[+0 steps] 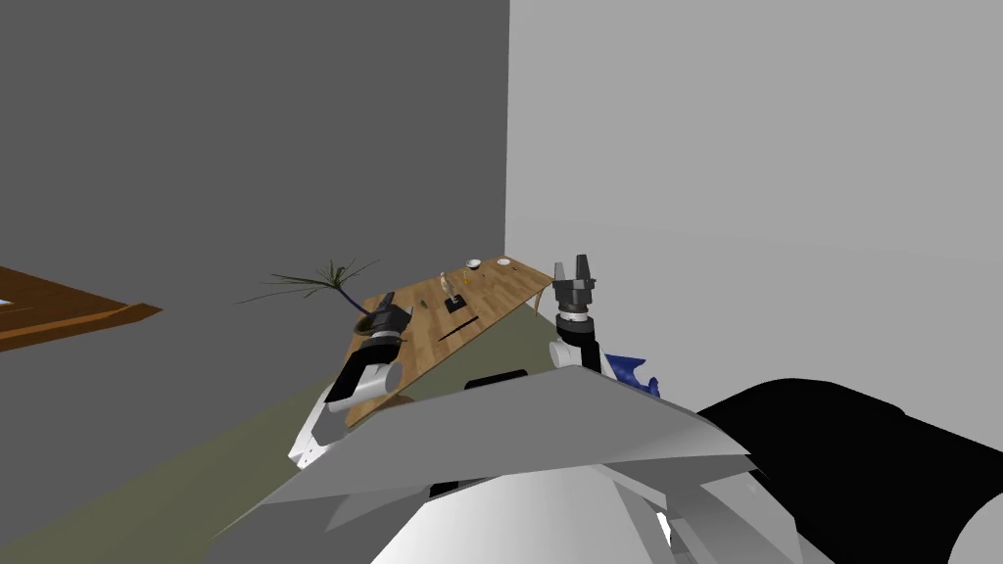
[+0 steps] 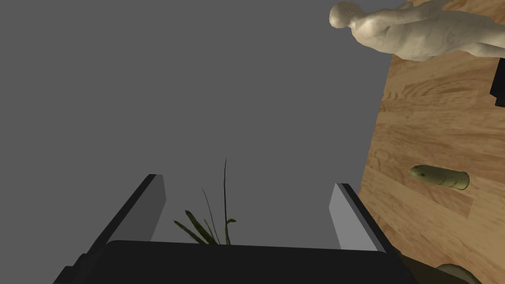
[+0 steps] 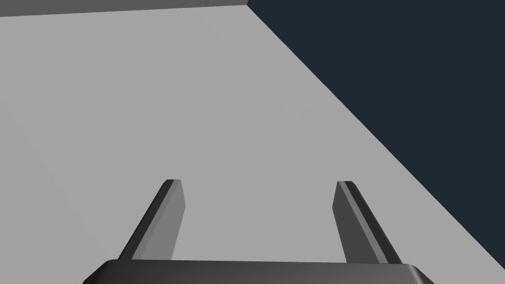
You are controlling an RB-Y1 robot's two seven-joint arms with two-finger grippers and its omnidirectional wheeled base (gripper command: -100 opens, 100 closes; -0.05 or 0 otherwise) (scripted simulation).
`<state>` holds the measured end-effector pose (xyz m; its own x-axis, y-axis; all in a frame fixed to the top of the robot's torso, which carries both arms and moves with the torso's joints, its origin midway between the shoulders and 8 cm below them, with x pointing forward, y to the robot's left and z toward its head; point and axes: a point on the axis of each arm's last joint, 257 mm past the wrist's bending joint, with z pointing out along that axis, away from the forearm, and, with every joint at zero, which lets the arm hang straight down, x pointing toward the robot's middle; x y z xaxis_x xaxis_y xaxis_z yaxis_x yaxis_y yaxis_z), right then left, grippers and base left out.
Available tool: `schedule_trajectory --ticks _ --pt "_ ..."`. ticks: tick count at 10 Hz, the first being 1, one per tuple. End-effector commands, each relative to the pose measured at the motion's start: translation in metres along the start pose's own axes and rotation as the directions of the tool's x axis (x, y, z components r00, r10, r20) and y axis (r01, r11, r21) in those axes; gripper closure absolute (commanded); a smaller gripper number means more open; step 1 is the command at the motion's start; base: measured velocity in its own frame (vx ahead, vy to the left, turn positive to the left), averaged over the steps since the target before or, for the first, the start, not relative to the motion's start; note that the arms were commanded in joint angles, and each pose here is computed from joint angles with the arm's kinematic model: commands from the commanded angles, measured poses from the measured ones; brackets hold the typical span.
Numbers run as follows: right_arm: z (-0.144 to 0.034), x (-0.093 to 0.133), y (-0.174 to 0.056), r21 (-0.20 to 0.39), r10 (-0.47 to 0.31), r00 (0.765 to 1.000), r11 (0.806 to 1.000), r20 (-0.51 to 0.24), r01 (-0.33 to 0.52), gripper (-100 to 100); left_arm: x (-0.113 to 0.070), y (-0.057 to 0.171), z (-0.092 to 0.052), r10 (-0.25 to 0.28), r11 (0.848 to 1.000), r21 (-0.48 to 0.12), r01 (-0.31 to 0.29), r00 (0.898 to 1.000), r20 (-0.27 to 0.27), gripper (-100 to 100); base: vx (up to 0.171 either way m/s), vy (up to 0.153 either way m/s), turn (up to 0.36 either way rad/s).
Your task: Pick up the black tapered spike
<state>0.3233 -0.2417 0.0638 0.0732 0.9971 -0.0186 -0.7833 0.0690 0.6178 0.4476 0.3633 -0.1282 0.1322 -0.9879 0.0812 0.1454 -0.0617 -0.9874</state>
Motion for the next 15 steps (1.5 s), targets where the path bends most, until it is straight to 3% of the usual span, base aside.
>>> schedule_trajectory --ticks 1,2,4,7,9,10,12,14,15 --pt "0.0 0.0 0.0 0.0 0.0 1.0 1.0 0.0 0.0 0 -0.005 0.02 0.001 -0.009 0.998 -0.063 0.01 1.0 0.014 -100 0.023 -0.051 -0.039" --pt "0.0 0.0 0.0 0.0 0.0 1.0 1.0 0.0 0.0 0 -0.005 0.021 0.001 -0.009 0.998 -0.066 0.01 1.0 0.014 -100 0.012 -0.026 0.003" --pt "0.0 0.0 0.0 0.0 0.0 1.0 1.0 0.0 0.0 0 -0.016 0.042 0.004 -0.025 0.99 -0.135 0.03 0.999 0.037 -100 0.015 -0.047 -0.055" --pt "0.0 0.0 0.0 0.0 0.0 1.0 1.0 0.0 0.0 0 -0.036 0.074 0.008 -0.058 0.969 -0.236 0.077 0.995 0.085 -100 0.03 -0.048 -0.069" --pt "0.0 0.0 0.0 0.0 0.0 1.0 1.0 0.0 0.0 0 -0.037 0.085 0.005 -0.056 0.957 -0.279 0.08 0.994 0.094 -100 0.015 -0.029 -0.019" --pt "0.0 0.0 0.0 0.0 0.0 1.0 1.0 0.0 0.0 0 -0.047 0.098 0.006 -0.073 0.943 -0.314 0.107 0.99 0.119 -100 0.014 -0.035 -0.104" --pt "0.0 0.0 0.0 0.0 0.0 1.0 1.0 0.0 0.0 0 -0.048 0.107 0.003 -0.07 0.932 -0.346 0.111 0.99 0.126 -100 0.015 -0.024 -0.016" --pt "0.0 0.0 0.0 0.0 0.0 1.0 1.0 0.0 0.0 0 -0.059 0.127 0.0 -0.084 0.903 -0.406 0.143 0.984 0.16 -100 0.024 -0.034 -0.073" --pt "0.0 0.0 0.0 0.0 0.0 1.0 1.0 0.0 0.0 0 -0.059 0.128 -0.001 -0.083 0.9 -0.411 0.144 0.983 0.161 -100 0.012 -0.016 0.008"
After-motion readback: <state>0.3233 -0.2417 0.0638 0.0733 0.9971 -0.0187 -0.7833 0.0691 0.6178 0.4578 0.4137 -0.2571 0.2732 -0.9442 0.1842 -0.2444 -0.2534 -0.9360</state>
